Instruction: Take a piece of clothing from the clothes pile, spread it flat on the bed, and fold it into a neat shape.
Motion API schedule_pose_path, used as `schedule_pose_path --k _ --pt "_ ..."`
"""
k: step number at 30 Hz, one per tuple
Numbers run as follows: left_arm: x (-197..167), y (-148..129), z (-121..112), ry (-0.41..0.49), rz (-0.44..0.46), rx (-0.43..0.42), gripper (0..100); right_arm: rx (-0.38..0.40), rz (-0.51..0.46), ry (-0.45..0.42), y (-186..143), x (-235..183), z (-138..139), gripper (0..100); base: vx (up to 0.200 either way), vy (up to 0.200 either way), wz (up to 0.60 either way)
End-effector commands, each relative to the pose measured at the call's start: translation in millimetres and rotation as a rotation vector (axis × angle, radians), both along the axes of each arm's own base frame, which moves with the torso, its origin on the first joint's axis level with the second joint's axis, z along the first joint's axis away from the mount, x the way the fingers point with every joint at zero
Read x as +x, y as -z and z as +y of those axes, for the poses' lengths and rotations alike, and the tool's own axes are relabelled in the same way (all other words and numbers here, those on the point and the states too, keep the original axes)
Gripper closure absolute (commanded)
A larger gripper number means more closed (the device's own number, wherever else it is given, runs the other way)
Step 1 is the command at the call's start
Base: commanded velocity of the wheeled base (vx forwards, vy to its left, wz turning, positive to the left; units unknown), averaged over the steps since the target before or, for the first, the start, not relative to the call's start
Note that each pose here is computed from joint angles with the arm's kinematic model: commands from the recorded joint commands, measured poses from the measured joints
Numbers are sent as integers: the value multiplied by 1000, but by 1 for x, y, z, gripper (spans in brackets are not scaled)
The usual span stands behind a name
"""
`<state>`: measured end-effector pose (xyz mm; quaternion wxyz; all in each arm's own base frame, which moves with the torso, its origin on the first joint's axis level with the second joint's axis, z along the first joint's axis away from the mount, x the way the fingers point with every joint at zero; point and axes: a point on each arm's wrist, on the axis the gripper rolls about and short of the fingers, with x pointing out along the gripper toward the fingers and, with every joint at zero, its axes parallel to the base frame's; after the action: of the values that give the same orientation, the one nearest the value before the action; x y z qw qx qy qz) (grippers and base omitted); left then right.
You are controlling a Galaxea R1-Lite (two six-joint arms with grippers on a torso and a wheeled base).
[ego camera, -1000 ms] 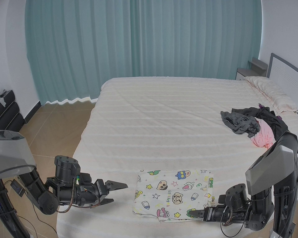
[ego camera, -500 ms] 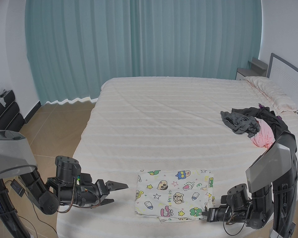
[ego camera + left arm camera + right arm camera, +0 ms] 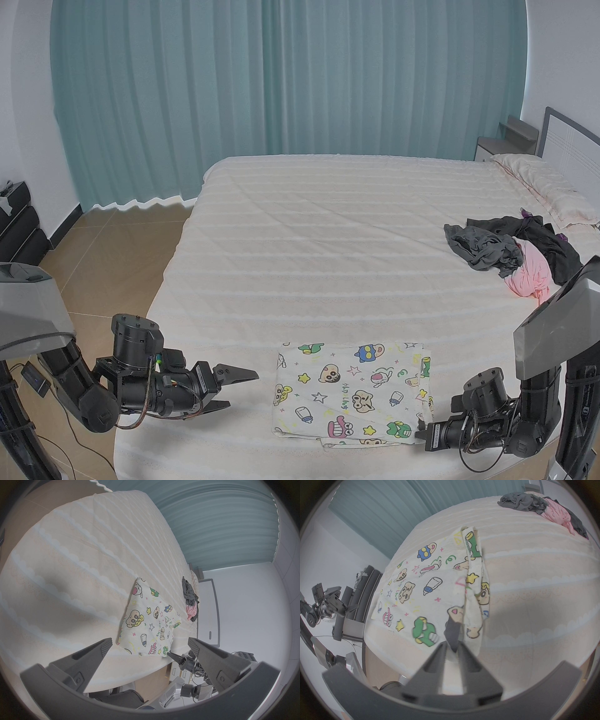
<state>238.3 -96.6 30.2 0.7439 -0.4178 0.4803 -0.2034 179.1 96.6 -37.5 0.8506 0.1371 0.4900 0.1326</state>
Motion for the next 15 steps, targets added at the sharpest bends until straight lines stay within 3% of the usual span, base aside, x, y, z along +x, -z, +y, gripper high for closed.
schedule_pose_path --k 1,2,4,7,9,15 --pt "1 1 0 -1 1 1 0 -3 -27 11 -7 0 -7 0 0 0 0" --pt "1 1 0 -1 1 1 0 -3 -27 11 -7 0 -7 0 0 0 0" --pt "1 0 0 -1 -1 0 0 18 -143 55 -27 9 -20 0 0 0 0" --pt "1 1 -1 -1 -1 0 0 52 -231 102 -42 20 -29 0 0 0 0" --pt "2 1 -1 -1 -2 0 0 122 -339 132 -52 51 -27 0 0 0 0" --pt "2 1 -1 -1 -2 0 0 155 -395 168 -38 102 -16 0 0 0 0"
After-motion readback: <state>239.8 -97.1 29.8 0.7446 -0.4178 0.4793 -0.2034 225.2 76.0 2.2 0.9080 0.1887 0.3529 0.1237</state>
